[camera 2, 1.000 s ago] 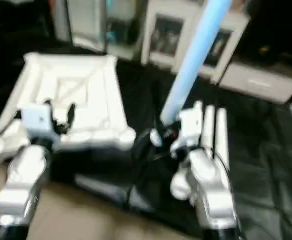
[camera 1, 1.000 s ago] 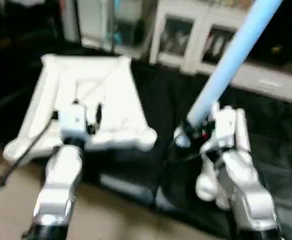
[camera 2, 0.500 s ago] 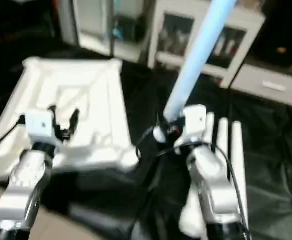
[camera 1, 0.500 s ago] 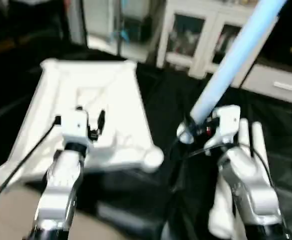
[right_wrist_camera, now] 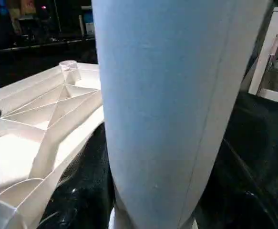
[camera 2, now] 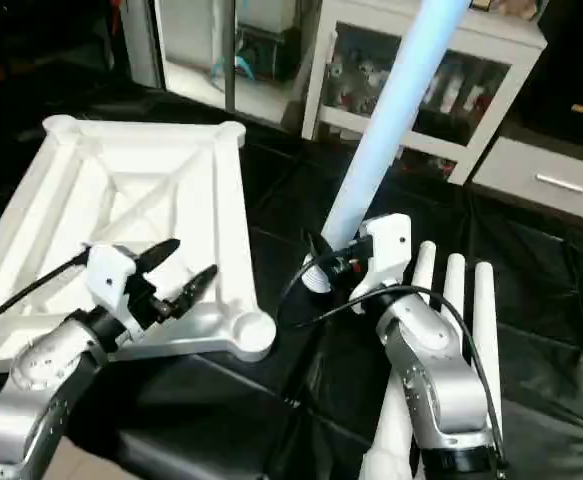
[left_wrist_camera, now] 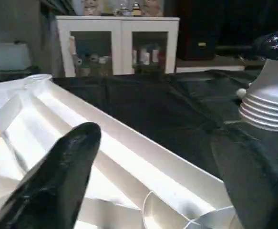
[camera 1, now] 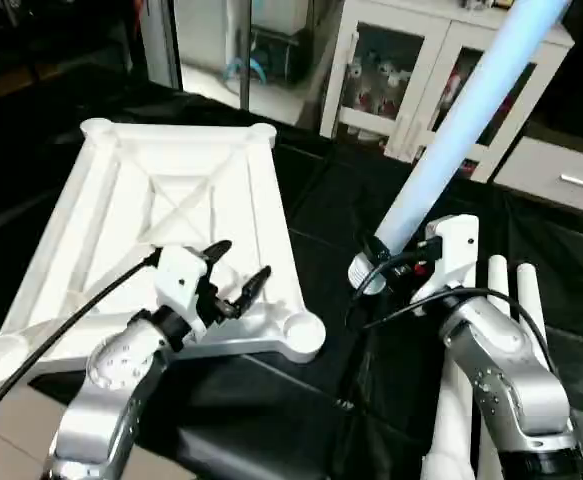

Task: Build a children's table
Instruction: Pick table leg

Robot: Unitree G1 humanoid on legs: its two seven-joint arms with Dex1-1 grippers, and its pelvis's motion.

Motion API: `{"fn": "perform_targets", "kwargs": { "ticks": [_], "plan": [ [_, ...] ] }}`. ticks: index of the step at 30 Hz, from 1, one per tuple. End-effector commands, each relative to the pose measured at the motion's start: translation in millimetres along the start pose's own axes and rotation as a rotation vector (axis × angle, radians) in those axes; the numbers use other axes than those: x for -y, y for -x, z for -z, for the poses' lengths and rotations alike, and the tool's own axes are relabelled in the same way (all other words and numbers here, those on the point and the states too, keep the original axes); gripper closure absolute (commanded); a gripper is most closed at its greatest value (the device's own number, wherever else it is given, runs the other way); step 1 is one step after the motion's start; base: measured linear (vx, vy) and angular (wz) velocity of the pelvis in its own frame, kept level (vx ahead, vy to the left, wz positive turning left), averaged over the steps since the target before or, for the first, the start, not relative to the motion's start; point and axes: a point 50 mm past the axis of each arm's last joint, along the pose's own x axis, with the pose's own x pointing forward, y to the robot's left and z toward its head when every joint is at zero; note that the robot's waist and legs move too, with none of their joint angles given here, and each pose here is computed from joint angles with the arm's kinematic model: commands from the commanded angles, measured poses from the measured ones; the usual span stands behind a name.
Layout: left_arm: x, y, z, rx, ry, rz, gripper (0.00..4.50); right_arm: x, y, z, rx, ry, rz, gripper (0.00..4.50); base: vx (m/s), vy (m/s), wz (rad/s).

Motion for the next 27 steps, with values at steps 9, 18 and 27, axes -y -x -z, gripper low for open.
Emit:
{"fn": "perform_targets", "kwargs": {
  "ticks": [9,18,27],
  "plan": [
    [12.7,1,0.1,-0.152,0.021,0.396,0.04,0.0,0.2,-23.6,0.019,0.004,-0.211,2.64,0.000,0.000,0.00],
    [8.7,-2,3.8,-0.125,-0.040,0.264,0.04,2.2,1.1,-10.7,-0.033,0.010,-0.216,2.64,0.000,0.000,0.00],
    [13.3,3,6.2,-0.058,-0.003,0.097,0.04,-8.3,12.3,6.2,-0.067,-0.075,-0.155,2.64,0.000,0.000,0.00]
  ]
}}
